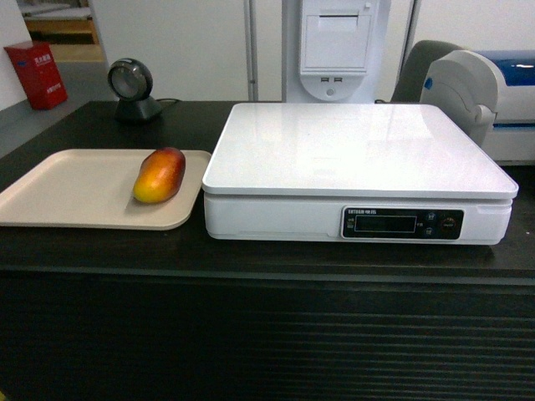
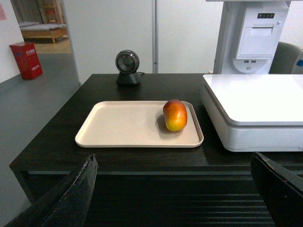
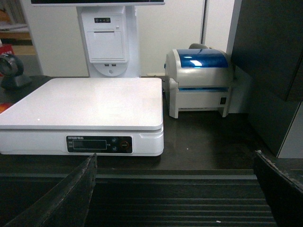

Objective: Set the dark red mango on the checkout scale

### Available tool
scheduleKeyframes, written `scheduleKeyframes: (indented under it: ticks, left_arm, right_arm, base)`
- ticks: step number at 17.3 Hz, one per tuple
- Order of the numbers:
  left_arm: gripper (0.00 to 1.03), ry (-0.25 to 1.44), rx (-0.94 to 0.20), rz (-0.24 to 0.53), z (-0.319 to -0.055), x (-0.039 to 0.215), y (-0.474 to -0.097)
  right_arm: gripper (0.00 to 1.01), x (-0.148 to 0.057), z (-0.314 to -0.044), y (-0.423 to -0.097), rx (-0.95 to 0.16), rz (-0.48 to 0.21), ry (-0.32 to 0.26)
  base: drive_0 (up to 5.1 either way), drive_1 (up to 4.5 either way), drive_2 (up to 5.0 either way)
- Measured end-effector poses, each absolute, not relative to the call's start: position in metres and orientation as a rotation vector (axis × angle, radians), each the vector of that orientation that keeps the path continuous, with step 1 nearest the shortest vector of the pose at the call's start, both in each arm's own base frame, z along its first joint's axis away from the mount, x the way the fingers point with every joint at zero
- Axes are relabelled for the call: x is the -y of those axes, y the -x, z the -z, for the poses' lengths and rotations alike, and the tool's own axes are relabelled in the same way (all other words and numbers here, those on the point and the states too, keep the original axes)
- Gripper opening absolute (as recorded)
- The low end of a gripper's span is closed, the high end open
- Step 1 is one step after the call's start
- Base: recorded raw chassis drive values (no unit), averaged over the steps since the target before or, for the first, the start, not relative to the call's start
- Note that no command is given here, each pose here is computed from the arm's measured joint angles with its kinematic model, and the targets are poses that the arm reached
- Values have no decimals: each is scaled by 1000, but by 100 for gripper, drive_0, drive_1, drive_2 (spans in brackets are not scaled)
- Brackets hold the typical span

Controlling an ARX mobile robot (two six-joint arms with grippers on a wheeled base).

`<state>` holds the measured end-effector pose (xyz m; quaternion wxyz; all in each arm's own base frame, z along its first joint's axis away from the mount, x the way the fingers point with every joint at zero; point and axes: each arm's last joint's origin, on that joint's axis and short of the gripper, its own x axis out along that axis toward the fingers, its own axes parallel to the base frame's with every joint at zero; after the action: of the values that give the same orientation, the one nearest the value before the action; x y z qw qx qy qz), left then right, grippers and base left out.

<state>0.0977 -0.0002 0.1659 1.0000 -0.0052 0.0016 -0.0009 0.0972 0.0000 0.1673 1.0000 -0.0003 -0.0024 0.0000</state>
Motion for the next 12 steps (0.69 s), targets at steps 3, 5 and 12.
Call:
scheduleKeyframes:
  ticks: [3,5,12]
  left_arm:
    - [98,10,-4,2,-166,0,-98]
    - [98,10,-4,2,-166,0,-98]
    - [98,118,-152,-126,-201,20,-104]
  right_arm:
    - [98,0,-167,-97,5,0,1]
    - [98,0,-167,-97,5,0,1]
    - [98,0,-167,-97,2,2,1]
  base:
    - [0,0,0]
    - [0,0,0]
    - [0,0,0]
